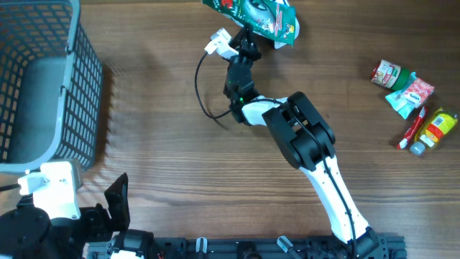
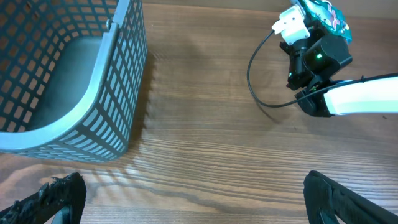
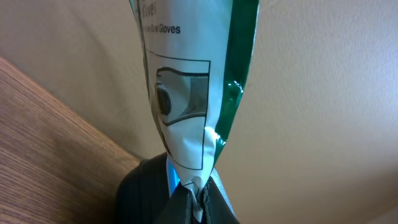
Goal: Scan the item barcode
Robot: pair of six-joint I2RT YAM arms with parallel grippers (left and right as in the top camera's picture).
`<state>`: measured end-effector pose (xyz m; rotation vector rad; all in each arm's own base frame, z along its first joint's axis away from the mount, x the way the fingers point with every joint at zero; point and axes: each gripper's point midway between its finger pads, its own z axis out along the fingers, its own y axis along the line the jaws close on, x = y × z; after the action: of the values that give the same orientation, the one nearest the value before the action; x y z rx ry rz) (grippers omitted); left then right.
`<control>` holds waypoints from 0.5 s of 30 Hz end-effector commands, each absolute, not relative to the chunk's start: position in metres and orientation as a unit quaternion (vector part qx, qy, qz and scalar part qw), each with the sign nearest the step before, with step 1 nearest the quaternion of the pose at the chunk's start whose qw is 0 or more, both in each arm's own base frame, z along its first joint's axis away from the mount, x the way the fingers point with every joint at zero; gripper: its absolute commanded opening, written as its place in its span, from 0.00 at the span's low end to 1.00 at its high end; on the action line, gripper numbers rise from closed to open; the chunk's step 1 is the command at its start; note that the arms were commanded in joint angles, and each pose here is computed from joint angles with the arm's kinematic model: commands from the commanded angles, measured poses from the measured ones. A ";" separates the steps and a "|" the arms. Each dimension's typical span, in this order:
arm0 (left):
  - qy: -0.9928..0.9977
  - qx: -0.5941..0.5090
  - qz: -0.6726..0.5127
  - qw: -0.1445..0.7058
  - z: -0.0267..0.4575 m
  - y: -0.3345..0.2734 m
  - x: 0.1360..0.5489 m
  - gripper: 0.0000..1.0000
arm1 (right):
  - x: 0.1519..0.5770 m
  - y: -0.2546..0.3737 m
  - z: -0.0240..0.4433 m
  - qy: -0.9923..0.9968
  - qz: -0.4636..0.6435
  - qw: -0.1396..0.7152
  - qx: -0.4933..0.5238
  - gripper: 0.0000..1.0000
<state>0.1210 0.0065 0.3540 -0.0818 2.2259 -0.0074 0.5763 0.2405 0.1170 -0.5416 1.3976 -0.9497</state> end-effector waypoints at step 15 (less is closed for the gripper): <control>0.896 -0.028 -0.002 0.443 0.355 0.006 0.121 1.00 | 0.575 0.242 0.102 0.624 -0.399 0.632 -0.226 0.04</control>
<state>0.1210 0.0065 0.3540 -0.0818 2.2259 -0.0074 0.5763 0.2419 0.1142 -0.5335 1.4088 -0.9288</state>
